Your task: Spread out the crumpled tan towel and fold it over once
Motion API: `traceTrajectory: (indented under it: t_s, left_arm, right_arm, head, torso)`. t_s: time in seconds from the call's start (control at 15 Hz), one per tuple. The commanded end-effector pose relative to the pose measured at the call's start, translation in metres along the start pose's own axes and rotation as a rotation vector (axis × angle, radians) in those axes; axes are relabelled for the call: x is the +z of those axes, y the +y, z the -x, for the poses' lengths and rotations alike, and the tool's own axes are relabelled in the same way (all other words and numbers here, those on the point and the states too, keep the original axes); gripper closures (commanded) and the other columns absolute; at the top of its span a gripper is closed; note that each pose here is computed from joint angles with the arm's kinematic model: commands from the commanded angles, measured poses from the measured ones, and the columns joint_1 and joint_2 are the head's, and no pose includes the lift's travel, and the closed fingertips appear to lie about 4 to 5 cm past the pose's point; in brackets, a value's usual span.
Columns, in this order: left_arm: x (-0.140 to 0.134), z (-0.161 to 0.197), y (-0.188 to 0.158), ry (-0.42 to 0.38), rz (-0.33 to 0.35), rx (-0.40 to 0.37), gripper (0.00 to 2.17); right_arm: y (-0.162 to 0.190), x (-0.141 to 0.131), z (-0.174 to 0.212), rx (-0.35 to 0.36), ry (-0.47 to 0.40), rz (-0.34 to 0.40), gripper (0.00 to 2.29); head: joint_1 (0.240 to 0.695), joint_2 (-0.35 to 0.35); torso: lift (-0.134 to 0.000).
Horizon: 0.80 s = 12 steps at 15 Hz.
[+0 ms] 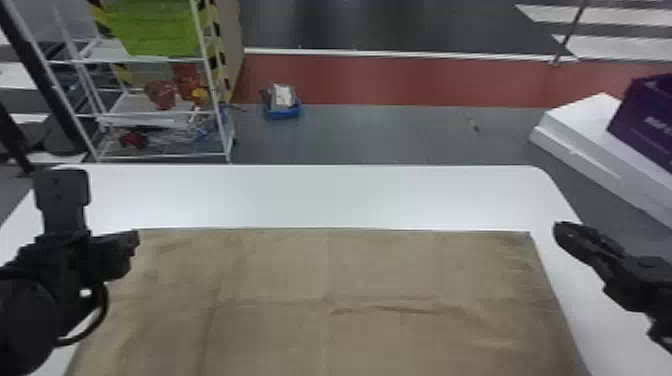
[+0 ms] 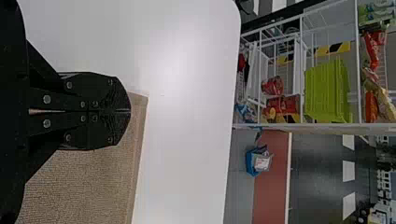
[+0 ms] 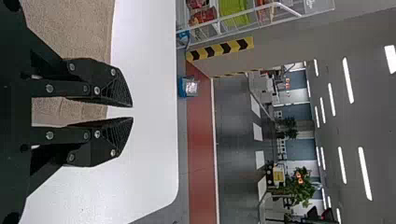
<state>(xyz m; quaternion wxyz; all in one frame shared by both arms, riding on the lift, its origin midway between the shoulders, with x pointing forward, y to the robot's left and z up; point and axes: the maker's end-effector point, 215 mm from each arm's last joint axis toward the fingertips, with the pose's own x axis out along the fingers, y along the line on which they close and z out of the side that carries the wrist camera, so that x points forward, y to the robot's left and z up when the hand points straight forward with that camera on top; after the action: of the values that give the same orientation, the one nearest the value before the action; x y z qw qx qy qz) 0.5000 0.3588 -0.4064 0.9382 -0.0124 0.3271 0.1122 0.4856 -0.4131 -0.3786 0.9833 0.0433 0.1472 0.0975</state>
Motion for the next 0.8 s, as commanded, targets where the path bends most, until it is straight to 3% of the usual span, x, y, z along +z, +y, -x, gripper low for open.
traceTrajectory:
  t_s: [0.0, 0.2, 0.47, 0.73]
  left_arm:
    - [0.011, 0.006, 0.009, -0.036, 0.013, -0.019, 1.63]
    - [0.041, 0.001, 0.022, -0.178, 0.029, -0.095, 1.63]
    - [0.031, -0.031, 0.023, -0.113, 0.045, -0.219, 1.63]
    - [0.033, -0.046, 0.02, -0.075, 0.082, -0.357, 1.63]
  right_arm:
    - [-0.01, 0.004, 0.001, 0.012, 0.0, -0.007, 0.2]
    - [-0.002, 0.007, -0.01, 0.093, -0.004, -0.036, 0.17]
    - [0.0, 0.009, -0.02, 0.151, 0.045, -0.09, 0.21]
    - [0.003, 0.024, -0.022, 0.282, 0.122, -0.181, 0.21]
  head:
    - [0.695, -0.06]
    - [0.695, -0.064]
    - [0.695, -0.032]
    - [0.695, -0.022]
  torso:
    - [-0.124]
    - [-0.124]
    - [-0.124]
    - [-0.124]
